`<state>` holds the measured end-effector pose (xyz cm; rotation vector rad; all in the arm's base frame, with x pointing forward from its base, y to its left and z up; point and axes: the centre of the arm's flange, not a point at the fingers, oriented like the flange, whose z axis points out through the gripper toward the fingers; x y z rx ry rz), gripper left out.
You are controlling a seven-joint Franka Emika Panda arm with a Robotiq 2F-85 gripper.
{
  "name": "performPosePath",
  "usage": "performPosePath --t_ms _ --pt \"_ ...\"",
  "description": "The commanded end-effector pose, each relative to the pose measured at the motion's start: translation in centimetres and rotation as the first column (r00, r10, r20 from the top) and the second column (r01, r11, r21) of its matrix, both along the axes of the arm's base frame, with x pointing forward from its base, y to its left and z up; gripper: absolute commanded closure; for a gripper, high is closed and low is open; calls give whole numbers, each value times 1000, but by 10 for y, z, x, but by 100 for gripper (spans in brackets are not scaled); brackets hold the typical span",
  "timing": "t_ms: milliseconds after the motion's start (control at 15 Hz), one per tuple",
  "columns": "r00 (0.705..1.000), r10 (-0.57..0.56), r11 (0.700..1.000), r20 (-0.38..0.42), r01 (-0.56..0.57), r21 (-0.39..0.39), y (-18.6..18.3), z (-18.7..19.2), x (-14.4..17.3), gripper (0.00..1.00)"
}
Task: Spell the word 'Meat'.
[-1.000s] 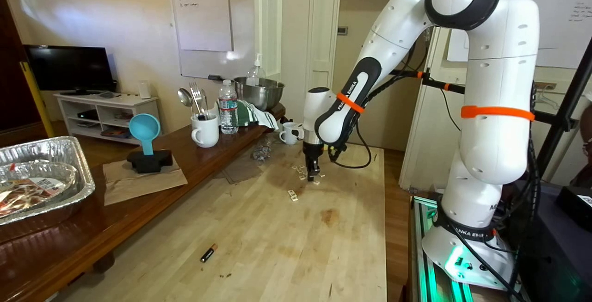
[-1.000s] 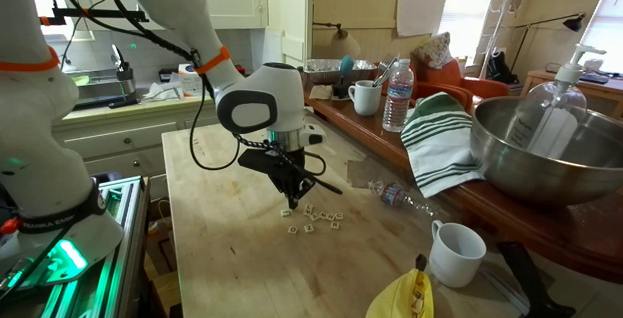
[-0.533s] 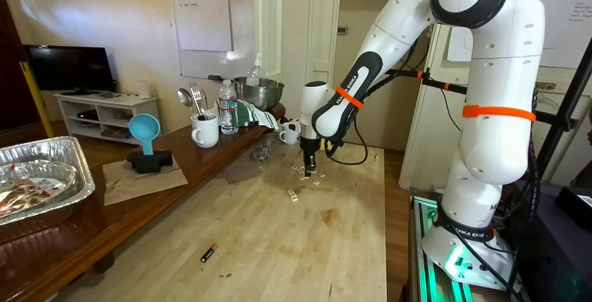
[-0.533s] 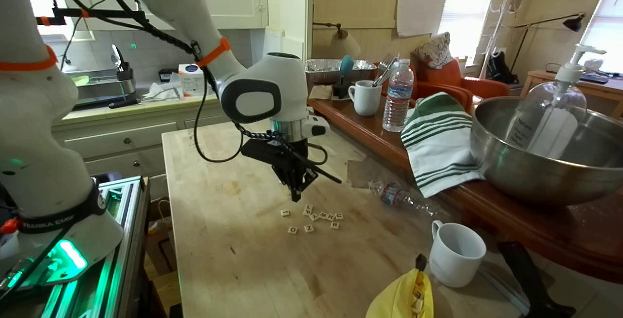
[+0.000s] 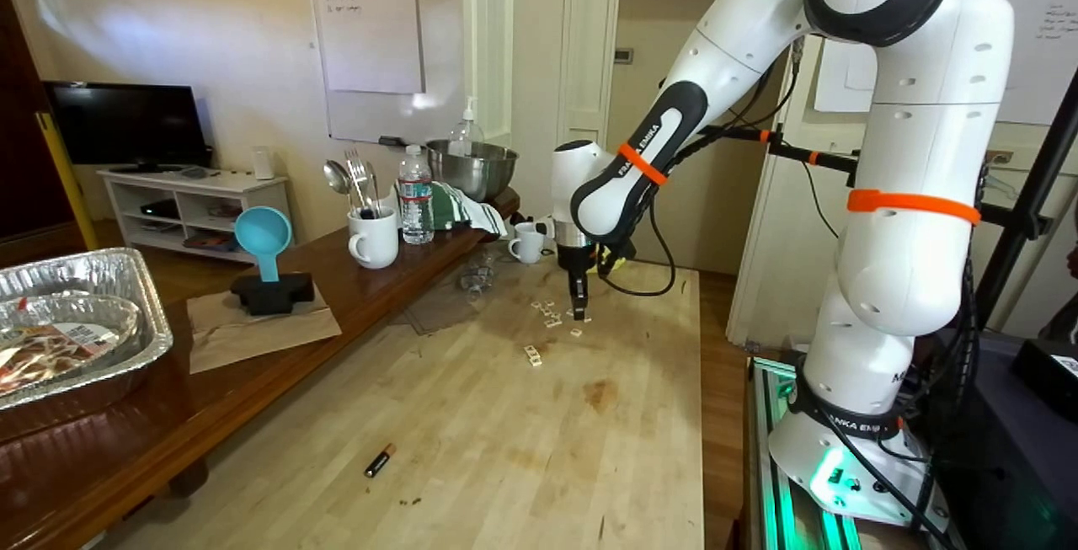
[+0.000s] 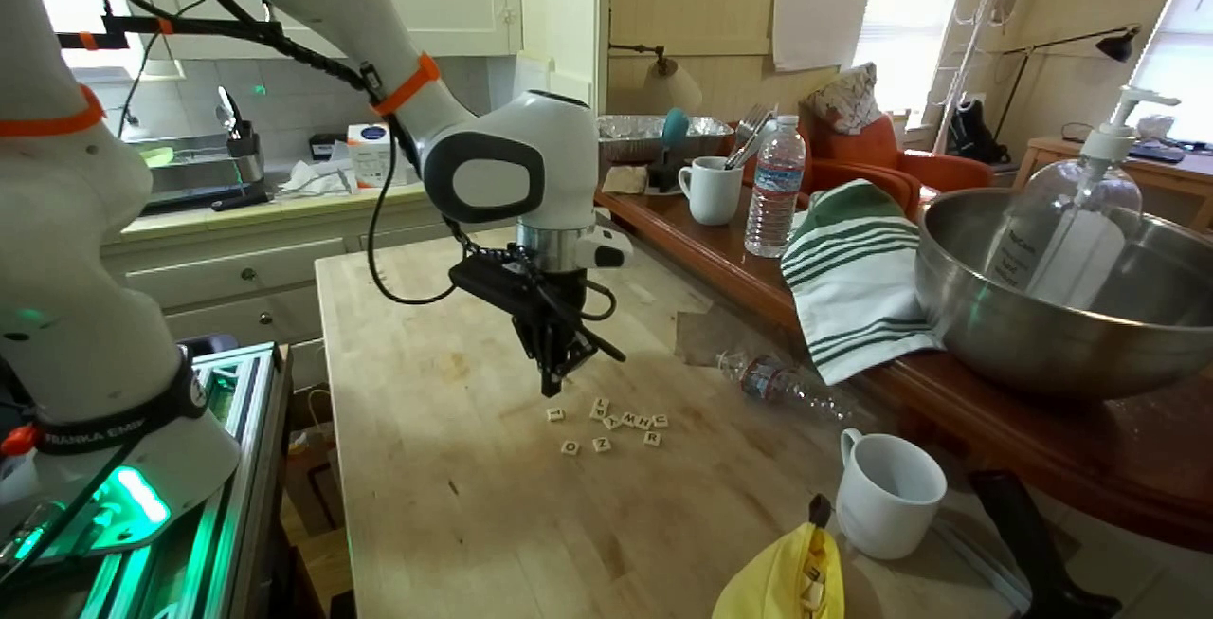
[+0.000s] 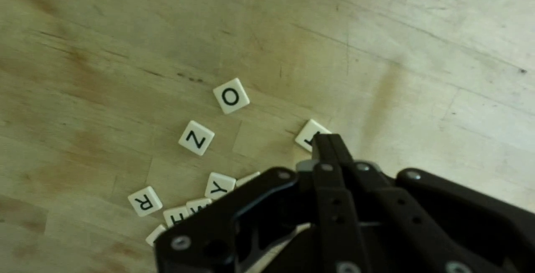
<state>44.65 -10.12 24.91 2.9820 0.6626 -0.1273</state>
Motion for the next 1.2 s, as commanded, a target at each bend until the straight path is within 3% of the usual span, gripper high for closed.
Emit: performPosePath --t_ms 0,1133 --pt "1000 -23 1000 -2 23 -16 -5 -6 -10 100" --pt "997 -8 1000 72 9 -9 -8 -38 -12 100"
